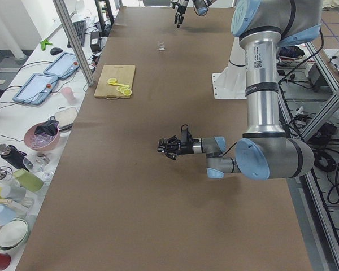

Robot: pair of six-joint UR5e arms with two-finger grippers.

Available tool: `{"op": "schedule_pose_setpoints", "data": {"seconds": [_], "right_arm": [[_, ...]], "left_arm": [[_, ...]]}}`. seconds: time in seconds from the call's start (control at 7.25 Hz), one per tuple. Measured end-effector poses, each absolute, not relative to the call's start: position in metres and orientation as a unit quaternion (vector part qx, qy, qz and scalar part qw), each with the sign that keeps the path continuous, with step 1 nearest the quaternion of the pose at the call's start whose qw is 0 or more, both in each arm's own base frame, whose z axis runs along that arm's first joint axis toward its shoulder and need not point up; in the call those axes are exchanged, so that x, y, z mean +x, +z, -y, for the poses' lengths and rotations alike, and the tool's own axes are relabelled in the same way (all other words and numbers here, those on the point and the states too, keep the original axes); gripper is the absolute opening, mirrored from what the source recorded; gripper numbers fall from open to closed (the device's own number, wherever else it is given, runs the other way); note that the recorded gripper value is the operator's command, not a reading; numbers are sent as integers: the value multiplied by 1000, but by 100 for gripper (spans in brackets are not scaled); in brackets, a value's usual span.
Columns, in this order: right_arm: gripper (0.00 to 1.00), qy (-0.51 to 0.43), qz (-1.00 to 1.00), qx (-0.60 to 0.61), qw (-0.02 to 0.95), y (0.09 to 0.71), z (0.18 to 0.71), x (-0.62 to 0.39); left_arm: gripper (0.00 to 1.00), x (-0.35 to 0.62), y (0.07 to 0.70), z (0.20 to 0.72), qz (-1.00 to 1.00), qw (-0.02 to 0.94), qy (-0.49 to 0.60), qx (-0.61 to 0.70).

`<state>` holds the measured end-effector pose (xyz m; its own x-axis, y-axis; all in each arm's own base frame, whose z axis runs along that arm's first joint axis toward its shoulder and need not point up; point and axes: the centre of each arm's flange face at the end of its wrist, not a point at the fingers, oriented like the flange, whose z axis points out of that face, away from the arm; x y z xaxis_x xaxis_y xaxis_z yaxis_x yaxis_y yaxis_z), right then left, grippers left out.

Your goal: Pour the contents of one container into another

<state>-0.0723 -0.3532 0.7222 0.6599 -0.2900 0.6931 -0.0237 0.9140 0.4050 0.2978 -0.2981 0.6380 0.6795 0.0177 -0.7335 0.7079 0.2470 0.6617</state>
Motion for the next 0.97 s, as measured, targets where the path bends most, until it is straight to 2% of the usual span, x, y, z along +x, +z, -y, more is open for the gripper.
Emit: {"op": "schedule_pose_setpoints", "data": {"seconds": [0.28, 0.97], "right_arm": [[100, -90, 379, 153, 908, 742, 374, -33], [100, -36, 397, -3, 917, 763, 385, -12]], "left_arm": [[0, 298, 642, 297, -319, 723, -244, 563], [0, 302, 654, 291, -310, 726, -249, 560]]}}
